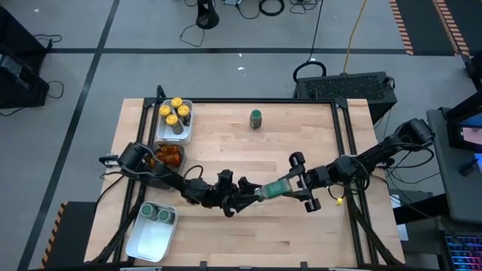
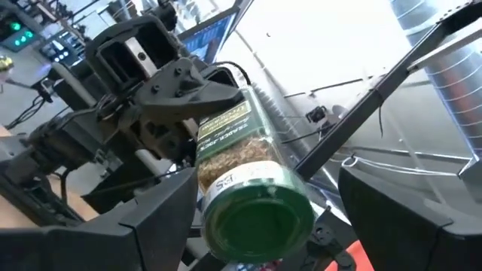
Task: Sort spices by type
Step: Put the right green seasoning bottle into the bottom white bin
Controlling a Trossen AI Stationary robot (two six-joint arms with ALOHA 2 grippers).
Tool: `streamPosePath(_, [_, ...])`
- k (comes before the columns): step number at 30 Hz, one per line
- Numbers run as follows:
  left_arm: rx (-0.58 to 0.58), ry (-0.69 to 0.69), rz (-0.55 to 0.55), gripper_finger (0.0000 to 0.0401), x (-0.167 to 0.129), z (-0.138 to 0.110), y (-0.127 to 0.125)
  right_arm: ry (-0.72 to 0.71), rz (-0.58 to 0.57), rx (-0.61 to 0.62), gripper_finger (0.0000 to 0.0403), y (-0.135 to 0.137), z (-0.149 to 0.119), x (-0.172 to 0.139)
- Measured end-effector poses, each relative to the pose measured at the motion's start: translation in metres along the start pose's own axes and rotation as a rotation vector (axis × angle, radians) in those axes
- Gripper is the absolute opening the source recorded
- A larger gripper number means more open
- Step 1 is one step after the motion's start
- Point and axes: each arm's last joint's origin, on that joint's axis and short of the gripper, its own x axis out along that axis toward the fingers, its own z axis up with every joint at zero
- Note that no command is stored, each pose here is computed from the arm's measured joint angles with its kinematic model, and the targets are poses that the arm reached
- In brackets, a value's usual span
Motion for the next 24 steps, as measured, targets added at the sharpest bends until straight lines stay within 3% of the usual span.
streamPosePath(10, [-0.084, -0.020, 0.089, 0.0321, 0.001, -0.002, 0.005, 0.042, -0.005, -0.108, 0.0176, 0.000, -0.004, 0.000])
streamPosePath(24, [-0.099, -0.018, 0.162, 0.0321, 0.004, 0.001, 0.017, 0.092, -0.038, -0.204, 0.0176, -0.001, -0.008, 0.000])
